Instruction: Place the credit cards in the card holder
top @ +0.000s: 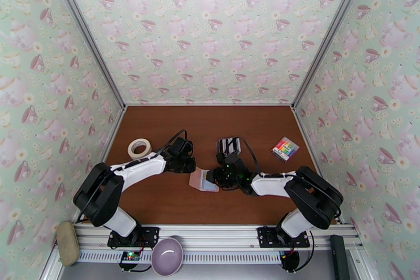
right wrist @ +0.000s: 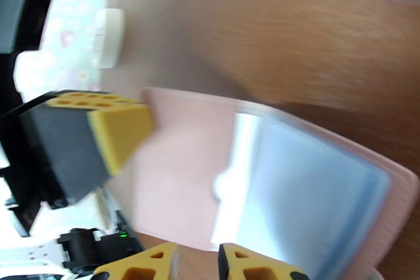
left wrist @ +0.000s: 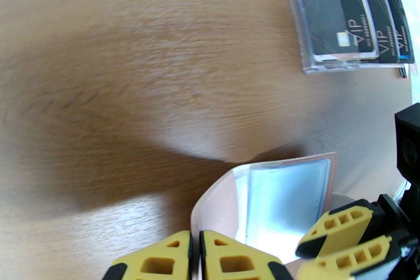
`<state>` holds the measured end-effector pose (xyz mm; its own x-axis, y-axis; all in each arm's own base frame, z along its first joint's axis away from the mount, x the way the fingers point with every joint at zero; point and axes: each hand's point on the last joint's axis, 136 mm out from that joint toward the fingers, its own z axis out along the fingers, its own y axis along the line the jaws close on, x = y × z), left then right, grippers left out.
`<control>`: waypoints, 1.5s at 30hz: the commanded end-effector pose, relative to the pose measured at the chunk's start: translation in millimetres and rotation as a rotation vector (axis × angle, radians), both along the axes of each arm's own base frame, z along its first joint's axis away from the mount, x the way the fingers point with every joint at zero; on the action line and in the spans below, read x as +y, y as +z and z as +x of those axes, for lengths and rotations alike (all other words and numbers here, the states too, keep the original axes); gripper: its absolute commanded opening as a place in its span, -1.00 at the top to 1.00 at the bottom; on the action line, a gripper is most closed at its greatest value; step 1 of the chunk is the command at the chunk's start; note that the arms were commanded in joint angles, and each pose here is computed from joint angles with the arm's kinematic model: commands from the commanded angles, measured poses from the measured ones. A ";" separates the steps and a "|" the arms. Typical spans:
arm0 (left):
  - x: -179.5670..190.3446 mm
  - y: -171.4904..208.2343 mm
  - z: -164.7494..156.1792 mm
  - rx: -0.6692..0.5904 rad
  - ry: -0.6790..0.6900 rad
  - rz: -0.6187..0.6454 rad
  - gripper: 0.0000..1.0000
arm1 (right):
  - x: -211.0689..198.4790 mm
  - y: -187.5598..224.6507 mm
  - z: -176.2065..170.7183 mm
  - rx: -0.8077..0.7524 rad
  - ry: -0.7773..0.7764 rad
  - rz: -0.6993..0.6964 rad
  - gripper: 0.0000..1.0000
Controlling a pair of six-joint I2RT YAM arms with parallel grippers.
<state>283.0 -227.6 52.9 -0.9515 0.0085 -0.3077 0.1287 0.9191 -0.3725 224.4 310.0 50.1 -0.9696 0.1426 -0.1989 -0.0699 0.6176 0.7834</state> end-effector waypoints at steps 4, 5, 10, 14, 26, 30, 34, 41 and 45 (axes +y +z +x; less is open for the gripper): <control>15.4 -1.1 -0.2 -0.028 0.044 0.032 0.76 | -15.1 -12.5 6.8 -0.015 -0.023 -0.107 0.44; 18.0 -3.3 0.2 -0.028 0.047 0.040 0.75 | -16.4 -15.0 7.5 -0.014 -0.026 -0.118 0.45; 24.9 -22.7 0.2 -0.001 0.035 0.091 0.70 | -15.6 -29.3 7.8 -0.001 -0.015 -0.134 0.45; 29.7 -39.2 2.7 0.020 0.033 0.134 0.65 | -13.7 -39.1 9.8 0.009 -0.016 -0.138 0.46; 45.5 -49.7 18.7 0.012 0.057 0.224 0.45 | -8.2 -48.4 26.6 0.007 -0.020 -0.151 0.47; 50.5 -48.1 28.7 0.003 0.080 0.225 0.46 | -8.2 -49.5 38.1 0.002 -0.029 -0.149 0.48; 60.1 -47.0 42.2 0.001 0.115 0.220 0.46 | -7.6 -48.6 50.0 -0.003 -0.034 -0.143 0.49; 65.5 -44.5 60.0 -0.001 0.130 0.205 0.46 | 0.5 -35.6 61.4 -0.008 -0.030 -0.106 0.50; 62.3 -43.4 61.3 -0.004 0.124 0.185 0.46 | -6.9 -28.5 54.0 -0.008 -0.032 -0.126 0.50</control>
